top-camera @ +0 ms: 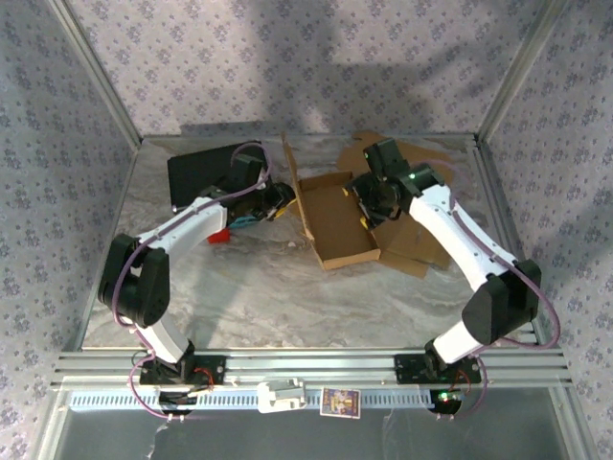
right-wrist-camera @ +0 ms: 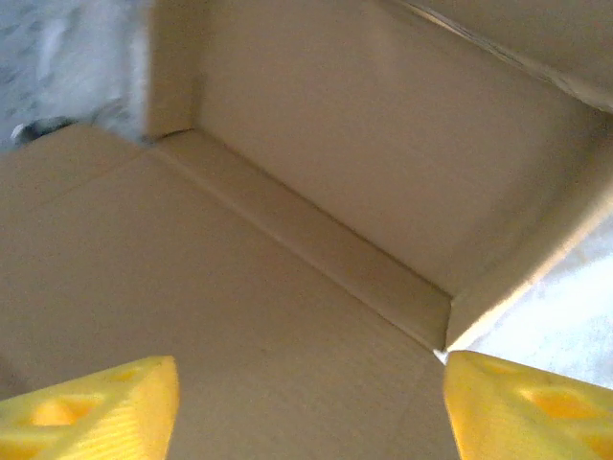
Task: Fold the paper box
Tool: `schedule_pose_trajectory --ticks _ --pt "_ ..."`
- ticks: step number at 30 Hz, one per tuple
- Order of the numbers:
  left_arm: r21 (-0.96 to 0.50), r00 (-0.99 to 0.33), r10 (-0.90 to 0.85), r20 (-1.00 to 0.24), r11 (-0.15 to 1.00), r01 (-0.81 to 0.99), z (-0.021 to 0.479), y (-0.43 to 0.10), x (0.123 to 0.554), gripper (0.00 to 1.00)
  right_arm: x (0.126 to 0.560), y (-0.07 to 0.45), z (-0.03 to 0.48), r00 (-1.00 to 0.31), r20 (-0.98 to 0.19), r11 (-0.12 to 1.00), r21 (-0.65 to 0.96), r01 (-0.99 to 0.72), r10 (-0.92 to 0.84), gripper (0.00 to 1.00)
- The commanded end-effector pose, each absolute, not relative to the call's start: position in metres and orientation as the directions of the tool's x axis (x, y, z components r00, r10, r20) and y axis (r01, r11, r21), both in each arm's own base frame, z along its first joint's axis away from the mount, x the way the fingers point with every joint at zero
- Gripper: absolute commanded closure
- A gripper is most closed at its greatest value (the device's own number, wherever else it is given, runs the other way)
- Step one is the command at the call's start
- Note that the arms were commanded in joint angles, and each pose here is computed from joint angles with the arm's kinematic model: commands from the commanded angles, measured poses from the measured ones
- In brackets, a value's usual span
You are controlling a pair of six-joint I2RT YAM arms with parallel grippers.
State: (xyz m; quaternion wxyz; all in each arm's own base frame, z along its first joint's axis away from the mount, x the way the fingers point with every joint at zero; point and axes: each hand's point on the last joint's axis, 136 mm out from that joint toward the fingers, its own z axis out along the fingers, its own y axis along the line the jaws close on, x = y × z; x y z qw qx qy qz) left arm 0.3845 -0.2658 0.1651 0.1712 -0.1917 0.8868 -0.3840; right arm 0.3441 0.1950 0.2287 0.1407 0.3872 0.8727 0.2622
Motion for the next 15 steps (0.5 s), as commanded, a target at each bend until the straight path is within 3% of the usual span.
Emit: schedule_pose_trajectory --ticks 1,4,7,15 --pt "-0.753 -0.871 -0.452 -0.194 0.638 -0.163 0.177 -0.273 0.392 0.58 0.353 0.205 0.258 -0.817 -0.31 0.807 0.518 0.284 0.486 0.29" --pt "-0.75 -0.875 -0.442 -0.195 0.642 -0.158 0.176 -0.276 0.393 0.58 0.36 0.234 0.287 -0.852 -0.433 0.862 0.505 0.041 0.294 0.28" --pt "-0.744 -0.879 -0.438 -0.189 0.648 -0.163 0.173 -0.278 0.394 0.58 0.363 0.266 0.302 -0.869 -0.472 0.845 0.518 -0.138 0.147 0.27" --pt "-0.738 -0.881 -0.431 -0.195 0.656 -0.158 0.175 -0.28 0.395 0.58 0.37 0.303 0.294 -0.899 -0.436 0.816 0.502 -0.286 -0.047 0.32"
